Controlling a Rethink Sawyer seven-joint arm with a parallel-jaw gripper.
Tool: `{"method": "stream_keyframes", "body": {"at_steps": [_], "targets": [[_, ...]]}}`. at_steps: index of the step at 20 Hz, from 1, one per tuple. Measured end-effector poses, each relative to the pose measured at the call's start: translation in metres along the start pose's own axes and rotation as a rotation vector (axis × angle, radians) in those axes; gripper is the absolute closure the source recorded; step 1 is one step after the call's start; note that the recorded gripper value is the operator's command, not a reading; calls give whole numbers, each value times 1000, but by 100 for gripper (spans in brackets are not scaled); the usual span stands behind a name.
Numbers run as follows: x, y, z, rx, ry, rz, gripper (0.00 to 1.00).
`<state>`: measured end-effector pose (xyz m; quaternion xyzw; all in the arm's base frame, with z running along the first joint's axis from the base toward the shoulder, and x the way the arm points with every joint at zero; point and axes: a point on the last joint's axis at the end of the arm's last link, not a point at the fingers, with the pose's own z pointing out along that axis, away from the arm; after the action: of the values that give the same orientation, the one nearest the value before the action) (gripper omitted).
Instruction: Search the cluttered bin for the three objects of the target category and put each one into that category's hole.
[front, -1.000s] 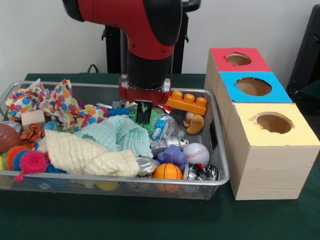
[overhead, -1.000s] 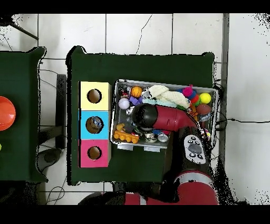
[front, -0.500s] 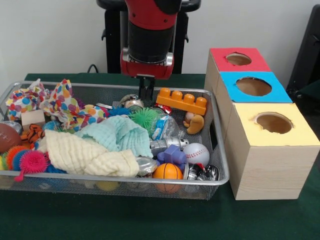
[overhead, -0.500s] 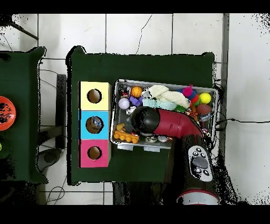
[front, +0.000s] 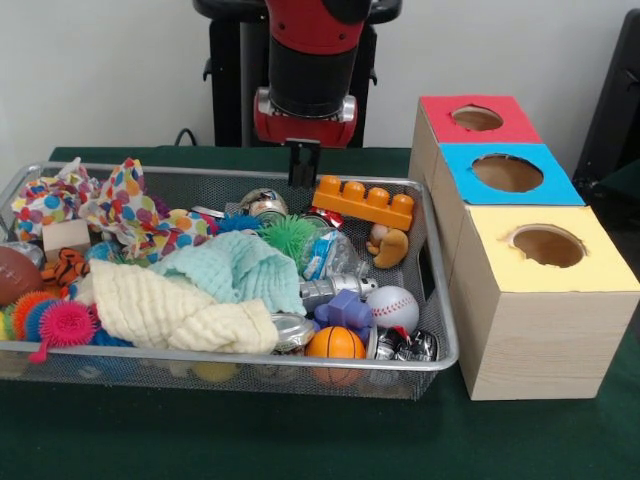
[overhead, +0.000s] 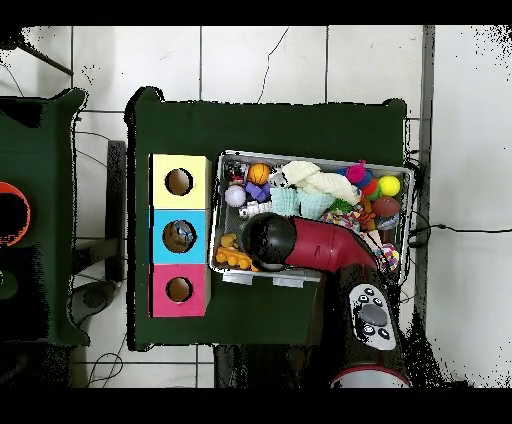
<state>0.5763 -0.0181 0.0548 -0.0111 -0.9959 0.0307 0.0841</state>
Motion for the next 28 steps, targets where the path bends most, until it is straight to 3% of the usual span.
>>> {"method": "stream_keyframes", "body": {"at_steps": [9, 20, 27, 28], "targets": [[2, 15, 7, -12, 0, -5, 100], [-4, 34, 20, -22, -60, 4, 100], [-1, 38, 30, -23, -48, -1, 100], [0, 38, 31, -24, -46, -1, 0]]}}
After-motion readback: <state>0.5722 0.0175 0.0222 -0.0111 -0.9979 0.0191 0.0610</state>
